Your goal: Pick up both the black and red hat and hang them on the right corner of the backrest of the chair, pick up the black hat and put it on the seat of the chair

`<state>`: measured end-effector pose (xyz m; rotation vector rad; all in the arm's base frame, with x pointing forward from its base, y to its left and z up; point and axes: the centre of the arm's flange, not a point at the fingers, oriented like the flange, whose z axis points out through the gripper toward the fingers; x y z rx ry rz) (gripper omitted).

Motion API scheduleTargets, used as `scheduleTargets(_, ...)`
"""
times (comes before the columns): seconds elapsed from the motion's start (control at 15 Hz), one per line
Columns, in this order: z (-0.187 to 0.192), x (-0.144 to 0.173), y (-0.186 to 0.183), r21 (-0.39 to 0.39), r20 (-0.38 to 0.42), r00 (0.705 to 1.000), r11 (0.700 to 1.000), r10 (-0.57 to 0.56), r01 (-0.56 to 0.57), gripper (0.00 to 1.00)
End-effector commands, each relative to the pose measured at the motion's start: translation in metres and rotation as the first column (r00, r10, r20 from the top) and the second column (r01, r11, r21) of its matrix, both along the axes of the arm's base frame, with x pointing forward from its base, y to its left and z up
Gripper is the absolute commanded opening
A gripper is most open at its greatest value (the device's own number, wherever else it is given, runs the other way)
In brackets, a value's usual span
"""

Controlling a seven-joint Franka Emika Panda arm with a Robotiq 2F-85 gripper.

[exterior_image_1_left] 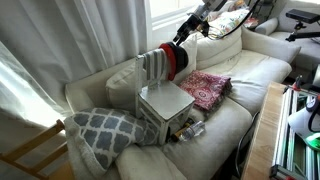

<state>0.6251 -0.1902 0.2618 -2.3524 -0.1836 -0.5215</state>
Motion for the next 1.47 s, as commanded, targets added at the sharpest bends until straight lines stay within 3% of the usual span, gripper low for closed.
scheduleTargets(0.0, -0.01, 0.007, 0.002, 0.028, 0.011, 1.0, 0.999, -0.028, 0.027, 0.8)
scheduleTargets(0.27, -0.016, 0.012, 0.002, 0.047, 0.018, 0.999, 0.998, -0.05, 0.049, 0.77)
scheduleTargets(0.4, -0.017, 0.013, 0.003, 0.052, 0.019, 0.998, 0.997, -0.055, 0.054, 0.62)
scheduleTargets(0.53, -0.018, 0.014, 0.002, 0.053, 0.021, 0.998, 0.997, -0.062, 0.061, 0.56)
scheduleTargets(0.67, -0.017, 0.015, 0.0, 0.052, 0.024, 0.997, 0.996, -0.069, 0.068, 0.38)
scheduleTargets(0.87, -0.018, 0.017, -0.001, 0.053, 0.023, 0.997, 0.996, -0.075, 0.074, 0.28)
scheduleTargets(0.93, -0.019, 0.017, -0.001, 0.054, 0.022, 0.997, 0.996, -0.076, 0.075, 0.41)
scheduleTargets(1.07, -0.02, 0.017, -0.001, 0.055, 0.02, 0.997, 0.996, -0.076, 0.075, 0.5)
scheduleTargets(1.13, -0.02, 0.018, -0.001, 0.054, 0.021, 0.997, 0.996, -0.078, 0.077, 0.19)
scheduleTargets(1.27, -0.02, 0.019, -0.002, 0.052, 0.021, 0.997, 0.996, -0.08, 0.078, 0.23)
scheduleTargets(1.4, -0.021, 0.019, -0.004, 0.049, 0.02, 0.996, 0.996, -0.082, 0.08, 0.07)
